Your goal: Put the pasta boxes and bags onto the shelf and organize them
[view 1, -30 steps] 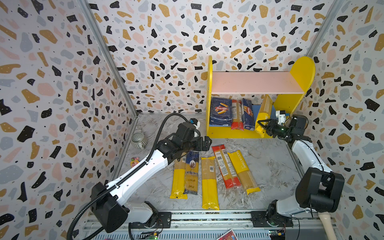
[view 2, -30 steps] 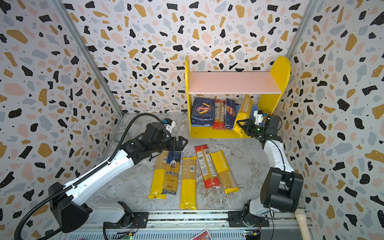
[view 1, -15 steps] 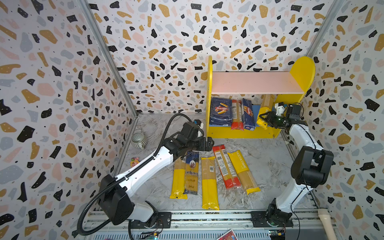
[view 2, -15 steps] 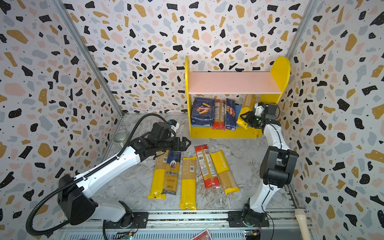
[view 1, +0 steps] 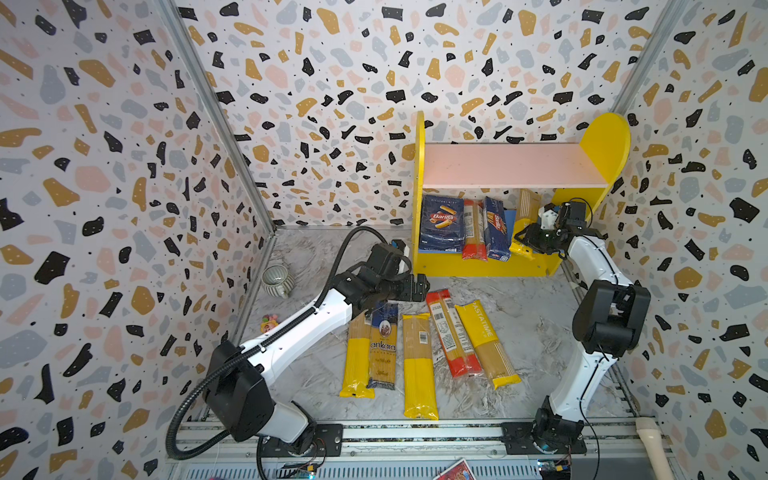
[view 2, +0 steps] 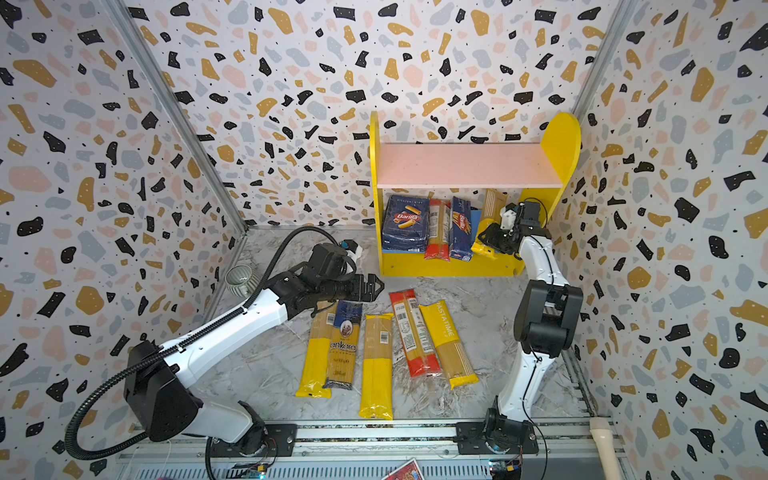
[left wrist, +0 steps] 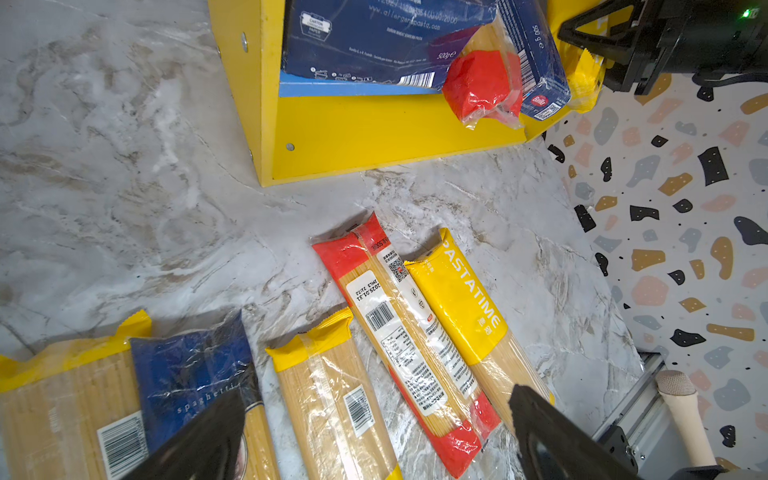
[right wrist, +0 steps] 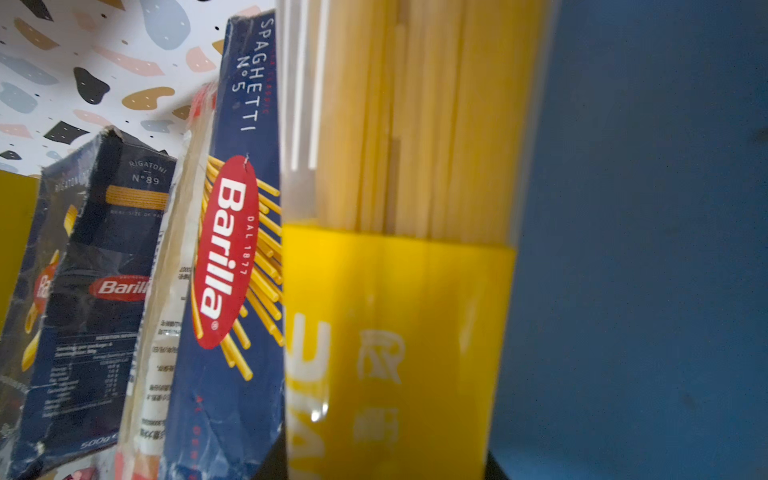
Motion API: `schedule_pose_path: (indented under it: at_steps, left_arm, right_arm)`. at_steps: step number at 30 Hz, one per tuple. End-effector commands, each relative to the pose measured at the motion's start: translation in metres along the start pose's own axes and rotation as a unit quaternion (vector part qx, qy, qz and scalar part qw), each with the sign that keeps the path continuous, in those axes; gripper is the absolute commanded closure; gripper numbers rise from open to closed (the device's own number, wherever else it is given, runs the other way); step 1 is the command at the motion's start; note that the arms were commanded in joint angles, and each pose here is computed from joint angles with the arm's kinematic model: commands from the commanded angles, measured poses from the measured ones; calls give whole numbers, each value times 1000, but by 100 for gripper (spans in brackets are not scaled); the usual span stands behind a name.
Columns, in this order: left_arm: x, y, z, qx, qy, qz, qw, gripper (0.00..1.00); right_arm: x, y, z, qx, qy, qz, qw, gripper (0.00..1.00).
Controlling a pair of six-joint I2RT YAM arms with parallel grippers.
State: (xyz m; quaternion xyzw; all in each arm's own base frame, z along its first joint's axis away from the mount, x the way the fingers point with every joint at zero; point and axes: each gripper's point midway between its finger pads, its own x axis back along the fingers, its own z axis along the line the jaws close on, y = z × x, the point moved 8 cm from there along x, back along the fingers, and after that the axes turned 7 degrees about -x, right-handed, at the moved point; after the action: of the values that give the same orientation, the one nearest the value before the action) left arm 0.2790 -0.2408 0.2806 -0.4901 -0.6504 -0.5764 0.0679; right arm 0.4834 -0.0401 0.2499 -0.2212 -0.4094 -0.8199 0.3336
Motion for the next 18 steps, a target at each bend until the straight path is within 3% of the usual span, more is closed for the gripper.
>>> schedule_pose_path:
  at_steps: [1, 5, 9, 12, 18]
  left_arm:
    - [8, 13, -3, -9, -5, -32, 999, 0]
    - [9, 10, -2, -6, -3, -31, 1000, 0]
    - [15, 9, -1, -4, 0, -36, 999, 0]
    - [18, 8, -1, -2, 0, -39, 999, 1]
    - [27, 7, -1, 1, 0, -46, 999, 1]
  right_arm:
    - [27, 35, 35, 78, 30, -76, 994, 79]
    - [24, 35, 36, 84, 22, -72, 994, 69]
    - [24, 35, 36, 85, 11, -73, 994, 46]
    - [26, 34, 36, 86, 0, -74, 994, 34]
    - [41, 30, 41, 88, -13, -82, 993, 31]
